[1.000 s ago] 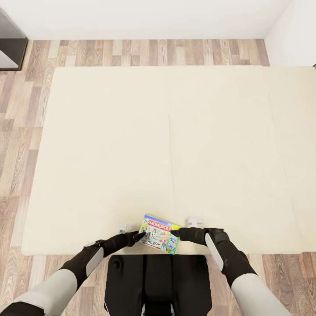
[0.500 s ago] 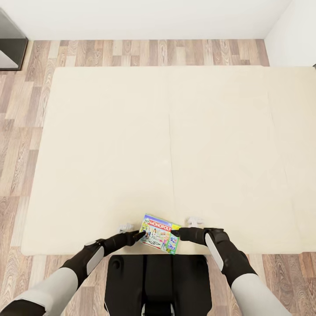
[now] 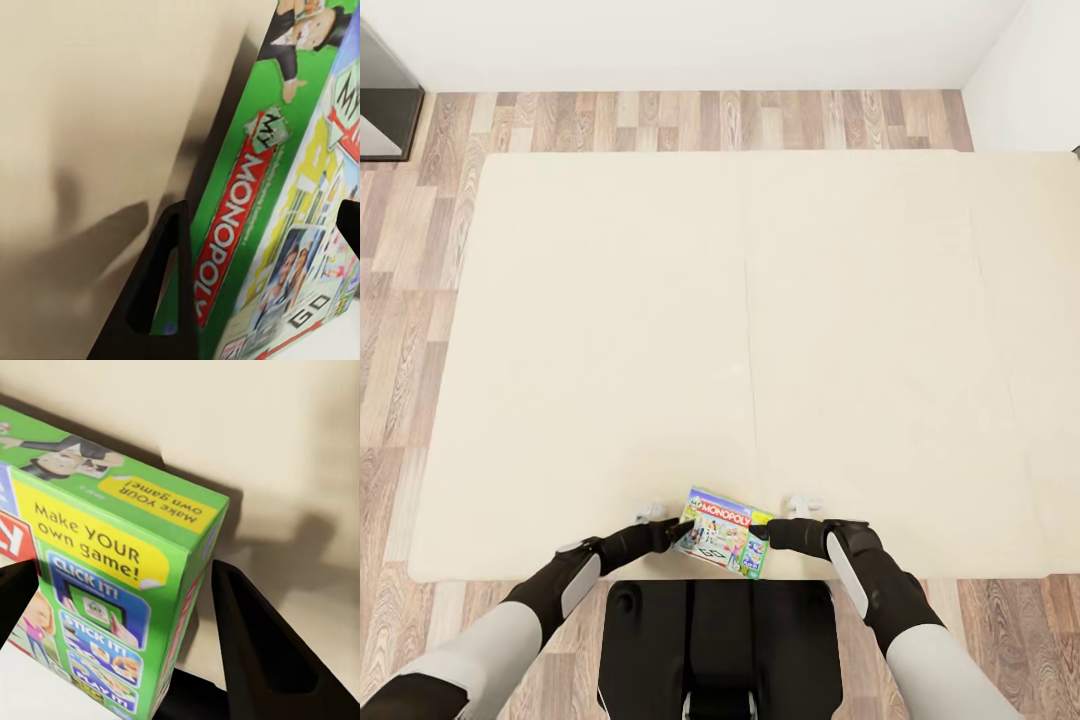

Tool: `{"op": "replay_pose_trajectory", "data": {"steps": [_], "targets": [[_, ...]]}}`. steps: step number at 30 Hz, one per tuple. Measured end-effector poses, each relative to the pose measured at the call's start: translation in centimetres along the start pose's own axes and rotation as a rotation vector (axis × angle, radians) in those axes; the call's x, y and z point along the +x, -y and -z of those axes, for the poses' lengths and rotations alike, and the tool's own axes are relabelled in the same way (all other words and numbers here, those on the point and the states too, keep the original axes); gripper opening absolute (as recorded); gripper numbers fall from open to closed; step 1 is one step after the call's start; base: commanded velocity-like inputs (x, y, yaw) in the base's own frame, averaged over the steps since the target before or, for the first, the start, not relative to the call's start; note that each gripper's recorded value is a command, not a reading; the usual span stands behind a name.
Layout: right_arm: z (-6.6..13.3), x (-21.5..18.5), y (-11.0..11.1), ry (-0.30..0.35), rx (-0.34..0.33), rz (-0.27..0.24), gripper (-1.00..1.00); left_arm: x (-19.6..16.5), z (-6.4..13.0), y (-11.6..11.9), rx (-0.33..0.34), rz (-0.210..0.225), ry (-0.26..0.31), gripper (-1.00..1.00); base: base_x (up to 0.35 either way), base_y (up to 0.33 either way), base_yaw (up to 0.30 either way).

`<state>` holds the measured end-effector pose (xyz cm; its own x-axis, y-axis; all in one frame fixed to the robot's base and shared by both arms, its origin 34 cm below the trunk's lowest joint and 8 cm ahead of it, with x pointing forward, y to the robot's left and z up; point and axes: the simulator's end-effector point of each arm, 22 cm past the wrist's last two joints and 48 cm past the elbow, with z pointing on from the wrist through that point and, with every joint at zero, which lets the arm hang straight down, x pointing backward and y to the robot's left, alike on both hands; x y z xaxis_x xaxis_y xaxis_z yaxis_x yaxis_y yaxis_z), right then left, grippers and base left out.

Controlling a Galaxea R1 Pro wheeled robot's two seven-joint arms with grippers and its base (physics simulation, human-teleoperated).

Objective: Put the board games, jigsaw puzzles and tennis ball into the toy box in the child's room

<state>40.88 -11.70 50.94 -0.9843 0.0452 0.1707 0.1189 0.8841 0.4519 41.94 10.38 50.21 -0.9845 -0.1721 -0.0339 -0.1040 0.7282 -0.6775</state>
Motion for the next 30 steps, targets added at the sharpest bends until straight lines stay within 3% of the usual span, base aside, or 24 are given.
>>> {"op": "replay_pose_trajectory", "data": {"steps": [30], "targets": [[-0.11,0.32,-0.03,-0.007,-0.003,-0.004,1.00,-1.00,-0.40,0.43,0.009,-0.011,0.015,1.00,0.000,0.000,0.000]]}}
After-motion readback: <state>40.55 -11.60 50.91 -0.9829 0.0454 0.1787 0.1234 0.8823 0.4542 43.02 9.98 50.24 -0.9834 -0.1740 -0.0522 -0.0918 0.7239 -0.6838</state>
